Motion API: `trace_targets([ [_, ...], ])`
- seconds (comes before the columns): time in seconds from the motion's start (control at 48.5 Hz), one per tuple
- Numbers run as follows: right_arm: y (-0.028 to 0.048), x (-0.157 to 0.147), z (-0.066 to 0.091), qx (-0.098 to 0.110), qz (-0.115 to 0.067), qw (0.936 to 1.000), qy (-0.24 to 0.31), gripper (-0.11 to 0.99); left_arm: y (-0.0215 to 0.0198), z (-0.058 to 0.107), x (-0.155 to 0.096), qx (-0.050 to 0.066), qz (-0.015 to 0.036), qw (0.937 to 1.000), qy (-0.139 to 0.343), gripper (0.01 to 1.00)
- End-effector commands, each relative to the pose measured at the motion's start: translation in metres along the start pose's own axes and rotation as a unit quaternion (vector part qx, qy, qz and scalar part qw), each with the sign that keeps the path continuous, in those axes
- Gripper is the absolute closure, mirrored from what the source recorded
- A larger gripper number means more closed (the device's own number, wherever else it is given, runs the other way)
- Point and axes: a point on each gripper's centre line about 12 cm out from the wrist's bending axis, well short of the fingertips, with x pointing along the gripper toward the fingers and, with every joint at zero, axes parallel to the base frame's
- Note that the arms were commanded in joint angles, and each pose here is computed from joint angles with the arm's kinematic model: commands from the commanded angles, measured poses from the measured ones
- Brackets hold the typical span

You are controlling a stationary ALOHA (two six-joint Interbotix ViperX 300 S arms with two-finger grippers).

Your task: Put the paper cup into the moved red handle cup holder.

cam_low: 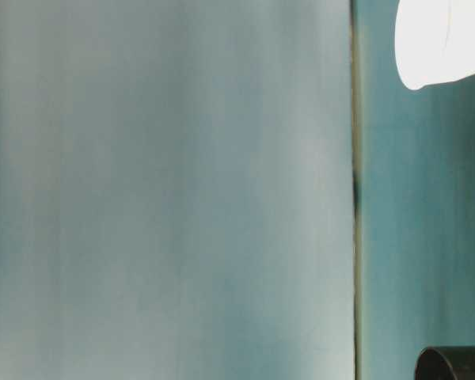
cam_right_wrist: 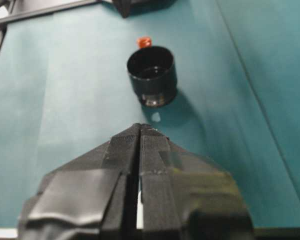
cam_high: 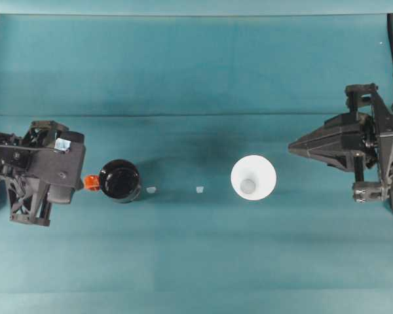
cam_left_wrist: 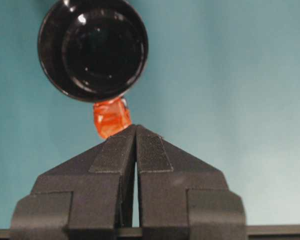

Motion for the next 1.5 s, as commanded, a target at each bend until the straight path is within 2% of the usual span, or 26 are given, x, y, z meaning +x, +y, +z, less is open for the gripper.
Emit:
trace_targets([
  [0.0,0.0009,0.000,0.013,0.006,0.000,0.9998,-0.017,0.98,0.0053,0.006,-0.003,-0.007,0.0067,0.9998,-0.016,0.981],
  [0.227,0.0004,0.000,0.013,0.007,-0.001,0.9999,-0.014,0.98,0.0107,0.004,0.000,-0.020,0.0118,0.9996,-0.017,0.978],
  [0.268,0.0009,0.000,0.013,0.006,0.000,0.9999,-0.015,0.98,0.0113,0.001,0.002,-0.020,0.0126,0.9996,-0.013,0.941],
  [0.371,0.0005,0.000,0.013,0.007,-0.001,0.9999,-0.014,0.98,0.0117,-0.005,0.006,-0.022,0.0123,0.9997,-0.003,0.714],
  [0.453,0.0004,0.000,0.012,0.007,-0.001,0.9999,-0.014,0.98,0.0116,-0.009,0.014,-0.024,0.0113,0.9996,0.009,0.455],
  [0.556,0.0005,0.000,0.013,0.007,-0.001,0.9999,-0.014,0.98,0.0110,-0.012,0.024,-0.019,0.0091,0.9994,0.026,0.142],
  [0.639,0.0004,0.001,0.012,0.008,-0.001,0.9999,-0.013,0.98,0.0111,-0.011,0.032,-0.018,0.0086,0.9994,0.029,0.022],
  [0.783,0.0004,0.001,0.012,0.008,-0.001,0.9999,-0.013,0.98,0.0115,-0.008,0.046,-0.022,0.0090,0.9995,0.019,0.018],
  [0.927,-0.0012,0.001,0.012,0.008,-0.005,0.9999,-0.012,0.98,0.0139,-0.005,0.060,-0.026,0.0104,0.9995,0.017,0.018],
  [1.05,-0.0024,0.002,0.012,0.009,-0.007,0.9999,-0.012,0.98,0.0161,-0.010,0.071,-0.030,0.0111,0.9990,0.032,0.018],
  [1.298,-0.0029,0.003,0.011,0.009,-0.008,0.9999,-0.010,0.98,0.0176,-0.017,0.084,-0.035,0.0111,0.9983,0.045,0.018],
  [1.483,-0.0035,0.005,0.009,0.009,-0.009,0.9999,-0.004,0.98,0.0164,-0.030,0.090,-0.036,0.0097,0.9975,0.060,0.020],
])
